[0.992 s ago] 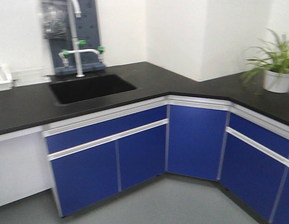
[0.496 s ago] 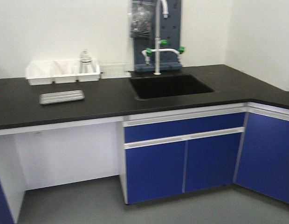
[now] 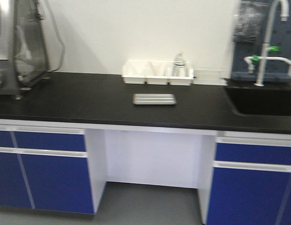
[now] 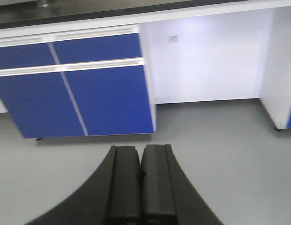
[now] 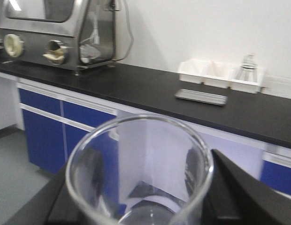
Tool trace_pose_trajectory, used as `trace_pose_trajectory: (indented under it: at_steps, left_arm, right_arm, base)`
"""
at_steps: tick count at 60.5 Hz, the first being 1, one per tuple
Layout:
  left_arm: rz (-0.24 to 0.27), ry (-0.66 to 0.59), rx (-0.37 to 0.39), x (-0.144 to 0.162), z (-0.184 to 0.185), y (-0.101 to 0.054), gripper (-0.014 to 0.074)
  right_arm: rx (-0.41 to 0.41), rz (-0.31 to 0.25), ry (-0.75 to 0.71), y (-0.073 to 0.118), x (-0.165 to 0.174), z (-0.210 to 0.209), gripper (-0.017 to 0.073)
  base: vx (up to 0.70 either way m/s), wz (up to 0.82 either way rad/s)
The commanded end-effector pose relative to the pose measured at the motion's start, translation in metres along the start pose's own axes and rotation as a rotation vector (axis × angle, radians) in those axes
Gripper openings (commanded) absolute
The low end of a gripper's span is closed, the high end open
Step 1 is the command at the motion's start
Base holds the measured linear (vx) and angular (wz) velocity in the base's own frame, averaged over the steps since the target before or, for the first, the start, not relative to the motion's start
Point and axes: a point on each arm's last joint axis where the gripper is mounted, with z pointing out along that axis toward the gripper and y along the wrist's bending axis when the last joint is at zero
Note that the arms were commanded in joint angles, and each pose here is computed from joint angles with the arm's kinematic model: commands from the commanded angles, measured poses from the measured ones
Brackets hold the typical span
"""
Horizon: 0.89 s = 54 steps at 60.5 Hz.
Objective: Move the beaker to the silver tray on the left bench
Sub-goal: 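Hold the beaker in the right gripper while driving to the other bench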
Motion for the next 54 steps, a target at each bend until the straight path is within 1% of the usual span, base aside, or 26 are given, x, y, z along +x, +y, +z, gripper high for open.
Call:
trace_pose_trajectory:
  at_steps: [1, 23, 34, 44, 54]
  left_arm:
    - [-0.003, -0.063, 0.006, -0.0008, 0.0016, -0.0007, 0.0001]
    - [-0.003, -0.063, 0.006, -0.0008, 0.0016, -0.0007, 0.0001]
    - [-0.003, -0.063, 0.006, -0.0008, 0.0016, -0.0007, 0.0001]
    - [-0.003, -0.063, 0.006, -0.0008, 0.0016, -0.0007, 0.0001]
    - [-0.003, -0.063, 0.006, -0.0008, 0.0016, -0.0007, 0.0001]
  right_arm:
    - [-0.023, -0.015, -0.099, 0.0021, -0.0168, -0.0007, -0.0010]
    - [-0.023, -0.015, -0.097, 0.0020, -0.0167, -0.0007, -0.0010]
    - [-0.026, -0.015, -0.098, 0.0023, -0.0167, -0.0007, -0.0010]
    - [-0.026, -0.015, -0.098, 0.0023, -0.0167, -0.0007, -0.0010]
    - [-0.026, -0.015, -0.098, 0.0023, -0.0167, -0.0007, -0.0010]
  base:
    - [0.21, 0.61]
    - [0.24, 0.61]
    - [0.30, 0.46]
    - [0.34, 0.15]
    - [0.38, -0.21]
